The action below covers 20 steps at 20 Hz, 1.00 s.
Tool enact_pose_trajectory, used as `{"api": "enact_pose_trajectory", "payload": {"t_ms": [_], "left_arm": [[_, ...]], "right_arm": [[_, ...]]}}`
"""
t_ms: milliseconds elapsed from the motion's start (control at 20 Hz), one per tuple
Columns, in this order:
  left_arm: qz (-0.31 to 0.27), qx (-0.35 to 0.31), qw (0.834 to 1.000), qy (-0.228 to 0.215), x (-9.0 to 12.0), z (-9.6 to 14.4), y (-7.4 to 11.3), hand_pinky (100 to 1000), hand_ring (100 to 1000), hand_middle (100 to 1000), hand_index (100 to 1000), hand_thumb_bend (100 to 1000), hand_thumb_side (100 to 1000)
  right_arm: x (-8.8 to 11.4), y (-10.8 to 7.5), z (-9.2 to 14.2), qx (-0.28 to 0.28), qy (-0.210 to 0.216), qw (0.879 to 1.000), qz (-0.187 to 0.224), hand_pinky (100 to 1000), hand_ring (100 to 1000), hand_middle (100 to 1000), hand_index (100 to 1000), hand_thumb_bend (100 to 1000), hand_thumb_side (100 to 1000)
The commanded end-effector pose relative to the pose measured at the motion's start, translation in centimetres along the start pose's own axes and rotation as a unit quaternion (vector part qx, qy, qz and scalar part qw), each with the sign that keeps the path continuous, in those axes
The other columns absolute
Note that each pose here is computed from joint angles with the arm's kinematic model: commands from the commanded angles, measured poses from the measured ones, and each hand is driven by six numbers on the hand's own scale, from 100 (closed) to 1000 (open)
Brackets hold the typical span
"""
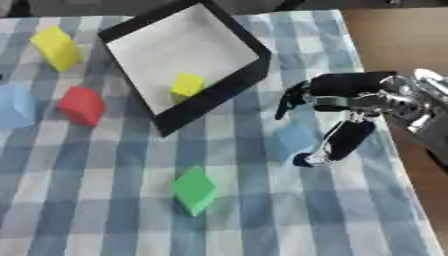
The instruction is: Pick up objects on the table and place them in the box.
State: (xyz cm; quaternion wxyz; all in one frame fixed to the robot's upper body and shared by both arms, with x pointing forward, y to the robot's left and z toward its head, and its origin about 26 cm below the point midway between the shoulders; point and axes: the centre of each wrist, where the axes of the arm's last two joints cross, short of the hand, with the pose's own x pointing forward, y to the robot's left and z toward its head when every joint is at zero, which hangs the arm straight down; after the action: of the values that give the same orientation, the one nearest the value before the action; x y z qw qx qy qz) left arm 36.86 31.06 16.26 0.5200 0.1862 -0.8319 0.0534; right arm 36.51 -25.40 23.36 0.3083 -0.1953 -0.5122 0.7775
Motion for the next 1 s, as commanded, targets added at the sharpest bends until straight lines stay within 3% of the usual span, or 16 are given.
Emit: {"api": "enact_pose_trajectory", "payload": {"t_ms": [50,450,850,900,950,1000], "left_arm": [[-0.002,-0.001,1.0,-0.01,0.5,-0.3,0.3,573,709,675,782,610,499],[0.0,-0.003,1.0,-0.011,0.7,-0.4,0.2,573,708,673,782,609,500],[0.001,-0.004,1.0,-0.009,0.6,-0.3,0.1,574,708,673,782,606,501],[0.001,-0.004,1.0,-0.01,0.6,-0.3,0.1,574,708,673,782,606,501],[0.001,-0.004,1.0,-0.01,0.6,-0.3,0.2,574,709,674,783,604,502],[0.001,-0.003,1.0,-0.01,0.6,-0.3,0.2,574,709,674,783,604,502]], "right_arm": [[-0.7,-0.2,0.2,-0.002,0.014,1.0,0.009,879,846,819,825,453,411],[-1.8,1.3,-0.9,-0.001,0.031,0.999,0.006,873,824,797,809,453,419],[-2.2,2.1,-1.4,0.003,0.034,0.999,-0.001,866,759,686,749,457,425],[-2.1,2.1,-1.4,0.0,0.032,0.999,-0.004,865,754,659,728,446,443],[-2.0,1.9,-1.3,-0.006,0.03,1.0,-0.008,863,747,620,698,410,401],[-1.9,1.7,-1.1,-0.015,0.027,0.999,-0.012,861,740,596,672,347,444]]}}
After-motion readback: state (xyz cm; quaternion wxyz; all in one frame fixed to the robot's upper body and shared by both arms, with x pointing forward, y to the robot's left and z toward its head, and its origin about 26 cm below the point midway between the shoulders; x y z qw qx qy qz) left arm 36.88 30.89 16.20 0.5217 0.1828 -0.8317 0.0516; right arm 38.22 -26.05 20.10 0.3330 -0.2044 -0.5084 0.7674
